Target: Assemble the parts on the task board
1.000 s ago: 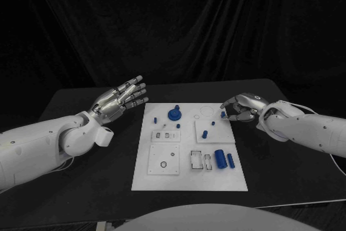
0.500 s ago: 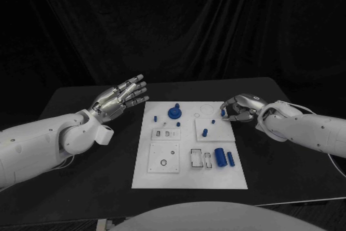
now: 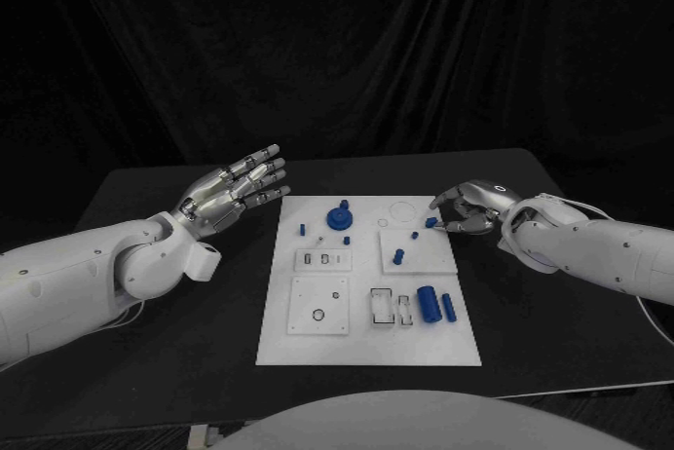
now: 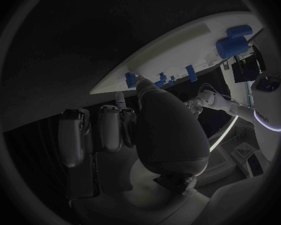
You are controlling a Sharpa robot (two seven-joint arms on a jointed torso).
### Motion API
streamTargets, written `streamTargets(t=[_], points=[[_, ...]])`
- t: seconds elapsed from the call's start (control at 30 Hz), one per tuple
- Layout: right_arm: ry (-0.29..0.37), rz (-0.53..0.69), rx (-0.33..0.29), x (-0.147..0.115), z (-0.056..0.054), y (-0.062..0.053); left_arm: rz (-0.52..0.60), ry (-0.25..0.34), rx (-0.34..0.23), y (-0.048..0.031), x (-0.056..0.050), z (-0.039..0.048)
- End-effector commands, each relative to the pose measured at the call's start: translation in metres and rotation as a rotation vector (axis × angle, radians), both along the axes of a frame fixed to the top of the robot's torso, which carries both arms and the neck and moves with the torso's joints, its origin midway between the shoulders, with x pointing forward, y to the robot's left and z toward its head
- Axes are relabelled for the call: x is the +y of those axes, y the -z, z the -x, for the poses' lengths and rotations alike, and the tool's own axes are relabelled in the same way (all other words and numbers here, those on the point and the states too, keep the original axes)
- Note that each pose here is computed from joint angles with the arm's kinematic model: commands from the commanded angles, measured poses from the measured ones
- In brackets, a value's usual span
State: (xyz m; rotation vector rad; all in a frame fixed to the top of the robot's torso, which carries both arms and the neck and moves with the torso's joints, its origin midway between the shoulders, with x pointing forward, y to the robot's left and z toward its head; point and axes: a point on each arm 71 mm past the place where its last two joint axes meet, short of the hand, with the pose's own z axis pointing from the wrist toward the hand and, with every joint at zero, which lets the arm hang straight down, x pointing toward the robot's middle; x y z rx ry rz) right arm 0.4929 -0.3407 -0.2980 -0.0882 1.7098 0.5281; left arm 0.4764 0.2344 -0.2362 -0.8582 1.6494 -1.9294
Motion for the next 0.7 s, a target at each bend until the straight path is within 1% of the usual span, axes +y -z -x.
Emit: streamTargets(t=[0.03, 0.3, 0.7], points=[[0.019, 0.003, -0.004, -0.0011, -0.0001, 0.0012, 0.016, 0.01, 0.001, -0.0005, -0.0017, 0.0009], [0.019, 0.003, -0.006, -0.0005, -0.0005, 0.0013, 0.012, 0.007, 0.003, -0.0003, -0.0006, 0.0011], [0.012, 0.004, 0.012, -0.0002, 0.0, 0.0025, 0.011, 0.011, 0.006, 0.0, -0.0012, 0.0012]])
